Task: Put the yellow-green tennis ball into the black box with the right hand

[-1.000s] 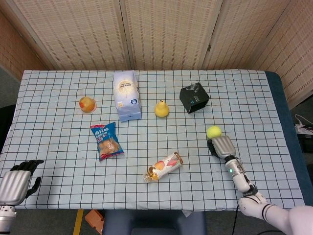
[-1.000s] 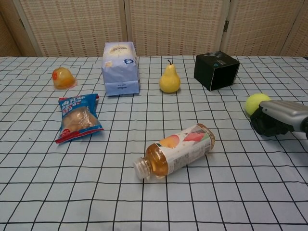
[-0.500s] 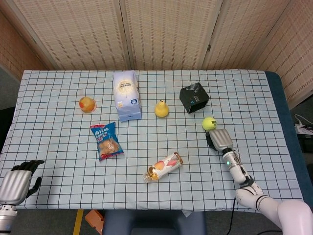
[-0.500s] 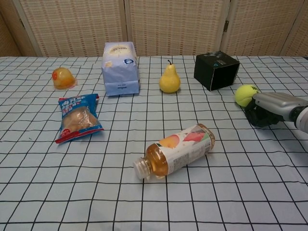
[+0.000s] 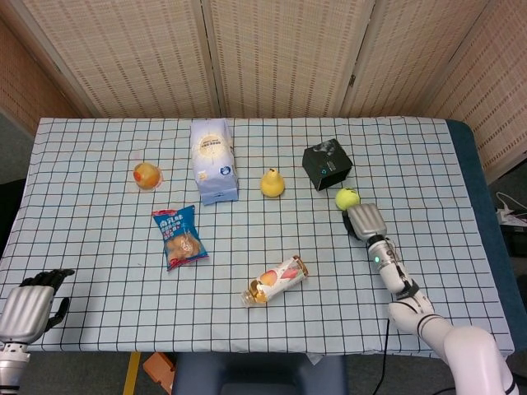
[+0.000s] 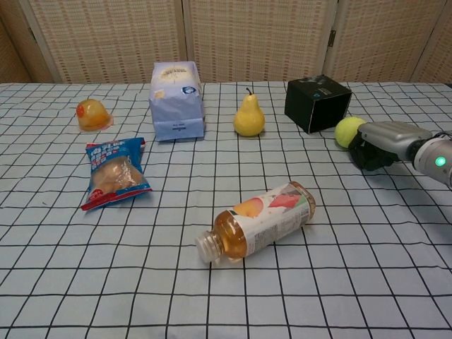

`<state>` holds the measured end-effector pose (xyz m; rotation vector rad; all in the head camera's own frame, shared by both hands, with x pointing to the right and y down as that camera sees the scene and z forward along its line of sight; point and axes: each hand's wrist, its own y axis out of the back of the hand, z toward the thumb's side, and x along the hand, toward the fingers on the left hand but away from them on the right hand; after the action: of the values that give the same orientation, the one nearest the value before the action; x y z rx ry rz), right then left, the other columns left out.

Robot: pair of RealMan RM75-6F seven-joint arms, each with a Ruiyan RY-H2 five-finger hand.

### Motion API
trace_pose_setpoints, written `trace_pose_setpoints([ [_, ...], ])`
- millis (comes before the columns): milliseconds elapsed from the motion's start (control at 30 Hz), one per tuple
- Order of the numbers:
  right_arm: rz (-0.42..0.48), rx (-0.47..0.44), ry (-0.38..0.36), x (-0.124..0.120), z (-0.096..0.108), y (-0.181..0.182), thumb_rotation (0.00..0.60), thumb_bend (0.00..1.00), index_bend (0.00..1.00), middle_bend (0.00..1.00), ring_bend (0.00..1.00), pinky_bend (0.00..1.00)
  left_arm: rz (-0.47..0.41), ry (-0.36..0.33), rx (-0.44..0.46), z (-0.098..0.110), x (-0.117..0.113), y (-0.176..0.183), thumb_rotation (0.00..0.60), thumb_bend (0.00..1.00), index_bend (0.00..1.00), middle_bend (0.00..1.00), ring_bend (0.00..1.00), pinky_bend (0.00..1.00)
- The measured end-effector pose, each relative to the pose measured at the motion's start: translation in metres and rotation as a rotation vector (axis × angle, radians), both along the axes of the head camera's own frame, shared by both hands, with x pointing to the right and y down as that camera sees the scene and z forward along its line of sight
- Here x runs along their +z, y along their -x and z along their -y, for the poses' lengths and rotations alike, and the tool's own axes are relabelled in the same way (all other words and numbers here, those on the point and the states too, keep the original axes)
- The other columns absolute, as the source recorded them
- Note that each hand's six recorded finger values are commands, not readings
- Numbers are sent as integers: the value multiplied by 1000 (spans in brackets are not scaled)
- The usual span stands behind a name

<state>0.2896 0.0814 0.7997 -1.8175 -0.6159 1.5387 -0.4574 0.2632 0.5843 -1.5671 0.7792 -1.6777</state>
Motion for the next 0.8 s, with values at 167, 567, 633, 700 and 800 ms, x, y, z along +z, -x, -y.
trace_pose_setpoints([
  [167, -7, -10, -7, 3, 5, 4, 600, 920, 1000, 933, 779, 1000, 5, 7, -2, 0, 2, 1, 600, 452, 277, 301, 270, 379],
  [567, -7, -25, -95, -2, 29, 16, 600, 920, 1000, 933, 731, 1000, 13, 20, -13, 0, 6, 4, 600, 453, 276, 301, 270, 378],
  [633, -13, -29, -103, -2, 32, 18, 600, 920, 1000, 933, 722, 1000, 14, 22, -15, 0, 6, 5, 600, 452, 276, 301, 270, 378],
  [700, -17, -30, -106, -2, 33, 18, 600, 920, 1000, 933, 707, 1000, 15, 21, -16, 0, 6, 5, 600, 452, 276, 301, 270, 378],
  [800, -15, -20, -95, 0, 33, 18, 600, 888, 984, 928, 680, 1000, 15, 19, -17, 0, 6, 6, 600, 452, 276, 301, 270, 379],
])
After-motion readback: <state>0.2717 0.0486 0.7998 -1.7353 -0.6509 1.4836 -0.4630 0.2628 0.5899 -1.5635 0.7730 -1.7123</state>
